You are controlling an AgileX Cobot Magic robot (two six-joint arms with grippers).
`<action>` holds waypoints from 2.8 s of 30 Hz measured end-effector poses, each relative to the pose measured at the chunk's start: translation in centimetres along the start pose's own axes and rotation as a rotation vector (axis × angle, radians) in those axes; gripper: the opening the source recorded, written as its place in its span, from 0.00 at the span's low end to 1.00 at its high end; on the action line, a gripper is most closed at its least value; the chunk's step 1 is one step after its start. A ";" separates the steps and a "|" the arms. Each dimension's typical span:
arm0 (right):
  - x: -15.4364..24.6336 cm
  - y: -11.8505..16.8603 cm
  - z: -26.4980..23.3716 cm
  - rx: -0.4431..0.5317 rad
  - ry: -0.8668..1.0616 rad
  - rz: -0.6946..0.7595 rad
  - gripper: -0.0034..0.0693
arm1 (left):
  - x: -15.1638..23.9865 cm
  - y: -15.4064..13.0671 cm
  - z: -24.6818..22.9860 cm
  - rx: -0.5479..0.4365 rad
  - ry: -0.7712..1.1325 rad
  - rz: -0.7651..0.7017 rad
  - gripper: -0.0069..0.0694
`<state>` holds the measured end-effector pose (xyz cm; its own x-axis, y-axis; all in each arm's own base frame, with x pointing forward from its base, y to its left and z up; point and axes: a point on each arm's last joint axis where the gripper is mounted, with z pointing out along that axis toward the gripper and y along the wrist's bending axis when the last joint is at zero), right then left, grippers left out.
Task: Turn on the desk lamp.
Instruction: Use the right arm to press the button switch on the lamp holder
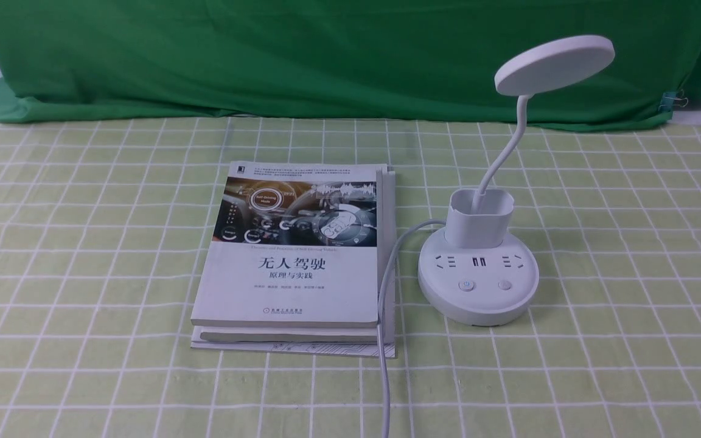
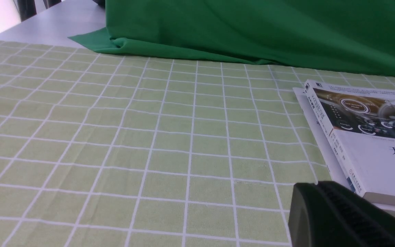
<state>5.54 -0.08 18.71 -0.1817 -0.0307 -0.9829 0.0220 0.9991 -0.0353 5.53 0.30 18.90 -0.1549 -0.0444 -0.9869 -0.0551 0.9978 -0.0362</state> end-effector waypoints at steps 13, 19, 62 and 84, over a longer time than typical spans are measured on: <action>0.0 0.0 0.0 0.000 -0.001 0.000 0.38 | 0.0 0.0 0.0 0.000 0.000 0.000 0.09; 0.0 0.0 0.0 0.000 -0.001 0.000 0.38 | 0.0 0.0 0.0 0.000 0.000 0.000 0.09; -11.7 2.9 3.5 -0.289 0.455 0.069 0.10 | 0.0 0.0 0.0 0.000 -0.001 0.000 0.09; -8.3 14.0 24.1 -0.484 0.960 -0.274 0.10 | 0.0 0.0 0.0 0.000 -0.001 0.000 0.09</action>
<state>31.06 13.45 22.02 -0.8125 -0.4272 -0.3967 -0.4840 0.8736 0.0504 5.53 0.30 18.91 -0.1539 -0.0443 -0.9871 -0.0550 0.9978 -0.0362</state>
